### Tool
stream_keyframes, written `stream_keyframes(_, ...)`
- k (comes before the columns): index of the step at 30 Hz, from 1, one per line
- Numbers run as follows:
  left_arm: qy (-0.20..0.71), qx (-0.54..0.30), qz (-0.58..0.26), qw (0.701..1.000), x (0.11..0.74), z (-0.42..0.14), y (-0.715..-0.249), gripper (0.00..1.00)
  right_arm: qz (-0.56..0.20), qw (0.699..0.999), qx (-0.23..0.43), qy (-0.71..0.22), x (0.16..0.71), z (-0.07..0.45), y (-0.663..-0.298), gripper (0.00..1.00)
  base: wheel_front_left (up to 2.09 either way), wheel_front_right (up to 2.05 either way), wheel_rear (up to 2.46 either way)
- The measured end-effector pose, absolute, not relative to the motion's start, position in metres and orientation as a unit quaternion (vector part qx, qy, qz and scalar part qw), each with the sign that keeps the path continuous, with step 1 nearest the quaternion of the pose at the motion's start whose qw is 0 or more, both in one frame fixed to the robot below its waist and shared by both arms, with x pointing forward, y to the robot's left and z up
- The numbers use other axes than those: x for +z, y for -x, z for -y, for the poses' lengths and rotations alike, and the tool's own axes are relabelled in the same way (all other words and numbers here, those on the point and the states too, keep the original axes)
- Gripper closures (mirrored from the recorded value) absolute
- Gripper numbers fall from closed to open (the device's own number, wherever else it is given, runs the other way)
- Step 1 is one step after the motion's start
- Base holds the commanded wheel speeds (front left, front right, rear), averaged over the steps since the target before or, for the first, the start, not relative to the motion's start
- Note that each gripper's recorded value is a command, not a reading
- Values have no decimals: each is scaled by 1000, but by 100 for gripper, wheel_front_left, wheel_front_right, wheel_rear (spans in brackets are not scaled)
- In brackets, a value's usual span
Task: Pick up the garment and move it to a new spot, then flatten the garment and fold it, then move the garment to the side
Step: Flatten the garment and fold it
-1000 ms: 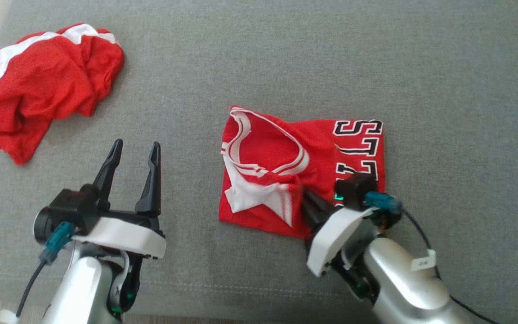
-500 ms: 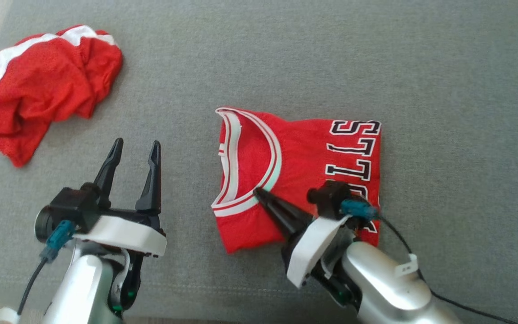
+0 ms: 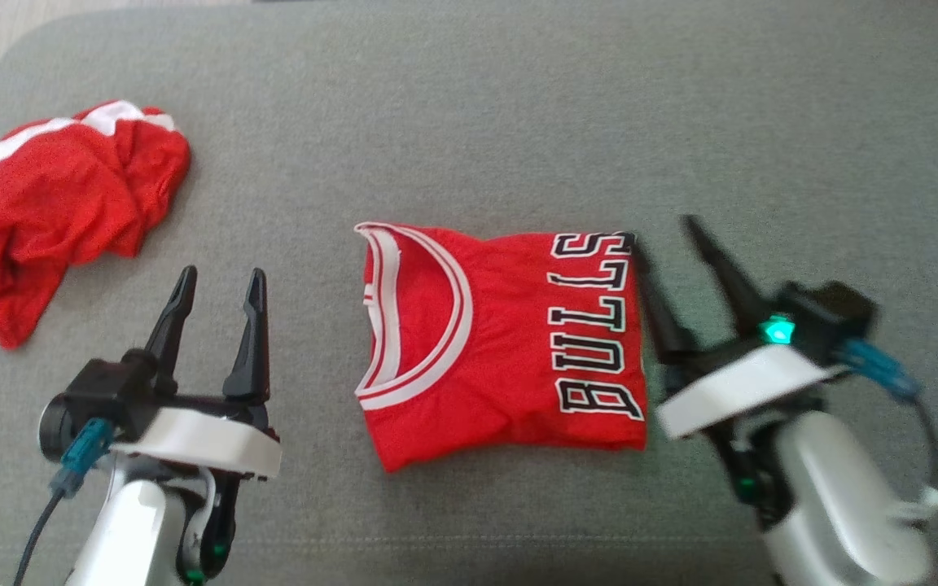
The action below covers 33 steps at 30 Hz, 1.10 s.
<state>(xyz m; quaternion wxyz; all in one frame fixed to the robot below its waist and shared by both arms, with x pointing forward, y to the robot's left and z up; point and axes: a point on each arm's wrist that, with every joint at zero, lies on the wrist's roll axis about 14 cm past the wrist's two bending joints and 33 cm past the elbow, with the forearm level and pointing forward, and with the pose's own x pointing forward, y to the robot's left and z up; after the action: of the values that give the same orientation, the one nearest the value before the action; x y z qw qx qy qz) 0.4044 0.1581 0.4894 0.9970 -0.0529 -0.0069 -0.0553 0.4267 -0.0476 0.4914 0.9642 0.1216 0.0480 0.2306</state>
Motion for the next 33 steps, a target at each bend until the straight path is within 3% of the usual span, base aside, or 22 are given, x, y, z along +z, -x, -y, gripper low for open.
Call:
stream_keyframes(6,48,-58,18,997,498,-157,-398,0,-21,986,141,-91,508,114,-421,0,0,0,0)
stream_keyframes(12,43,-57,18,997,500,-158,-385,0,-17,993,97,-64,516,146,-403,0,0,0,0)
stream_keyframes(33,36,-57,9,998,504,-160,-352,0,-24,995,83,-52,524,155,-361,0,0,0,0)
